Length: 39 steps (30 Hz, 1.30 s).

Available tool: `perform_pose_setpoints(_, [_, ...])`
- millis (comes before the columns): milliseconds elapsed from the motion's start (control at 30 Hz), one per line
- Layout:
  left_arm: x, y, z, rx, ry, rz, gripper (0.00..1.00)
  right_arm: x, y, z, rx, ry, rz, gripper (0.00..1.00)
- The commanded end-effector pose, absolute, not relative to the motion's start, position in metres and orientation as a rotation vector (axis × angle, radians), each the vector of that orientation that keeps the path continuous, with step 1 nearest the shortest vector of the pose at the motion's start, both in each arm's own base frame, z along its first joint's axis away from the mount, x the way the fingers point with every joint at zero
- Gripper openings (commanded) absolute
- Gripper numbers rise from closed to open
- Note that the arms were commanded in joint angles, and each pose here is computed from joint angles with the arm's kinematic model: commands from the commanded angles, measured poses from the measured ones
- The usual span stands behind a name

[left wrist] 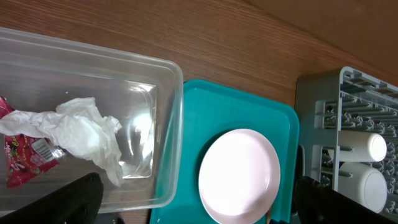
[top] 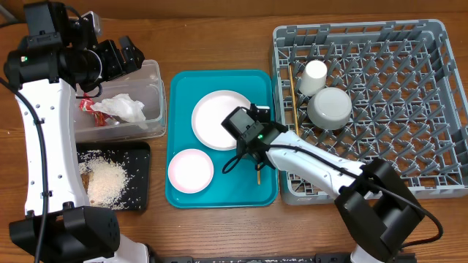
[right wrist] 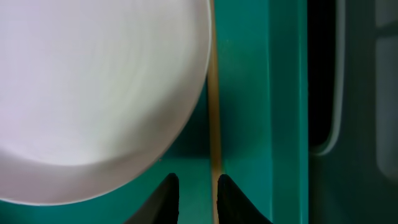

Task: Sort waste into correct bins and load items into the dishwasher
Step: 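Reach right gripper back to the teal tray and grasp the second chopstick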

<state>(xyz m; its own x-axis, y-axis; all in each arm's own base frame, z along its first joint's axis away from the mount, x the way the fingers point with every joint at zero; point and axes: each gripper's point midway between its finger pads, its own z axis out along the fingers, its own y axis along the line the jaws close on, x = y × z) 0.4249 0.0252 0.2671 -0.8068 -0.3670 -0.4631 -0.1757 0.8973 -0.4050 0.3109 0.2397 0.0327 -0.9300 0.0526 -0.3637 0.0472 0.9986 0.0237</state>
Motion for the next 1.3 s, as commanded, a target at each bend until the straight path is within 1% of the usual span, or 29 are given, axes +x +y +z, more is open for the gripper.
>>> perform_pose_setpoints(0, [0.428, 0.027, 0.273, -0.410, 2.493, -0.465, 1.00, 0.313, 0.230, 0.030, 0.067, 2.735, -0.020, 0.23])
perform_pose_setpoints(300, [0.428, 0.027, 0.273, -0.411, 2.493, -0.465, 1.00, 0.318, 0.235, 0.021, 0.078, 2.691, 0.038, 0.23])
perform_pose_setpoints(833, [0.428, 0.027, 0.273, -0.411, 2.493, -0.465, 1.00, 0.313, 0.230, -0.004, 0.068, 2.730, -0.011, 0.22])
perform_pose_setpoints(1000, [0.428, 0.027, 0.273, -0.411, 2.493, -0.465, 1.00, 0.309, 0.236, -0.005, 0.060, 2.757, 0.037, 0.22])
perform_pose_setpoints(1100, [0.428, 0.027, 0.273, -0.411, 2.493, -0.465, 1.00, 0.310, 0.237, -0.005, 0.061, 2.754, 0.041, 0.09])
perform_pose_setpoints(1133, [0.428, 0.027, 0.273, -0.410, 2.493, -0.464, 1.00, 0.310, 0.237, -0.004, 0.060, 2.753, 0.041, 0.06])
perform_pose_setpoints(1167, [0.428, 0.027, 0.273, -0.411, 2.493, -0.465, 1.00, 0.311, 0.238, -0.003, 0.061, 2.752, 0.044, 0.04])
perform_pose_setpoints(1267, [0.428, 0.027, 0.273, -0.411, 2.493, -0.465, 1.00, 0.315, 0.241, 0.004, 0.062, 2.746, 0.041, 0.04])
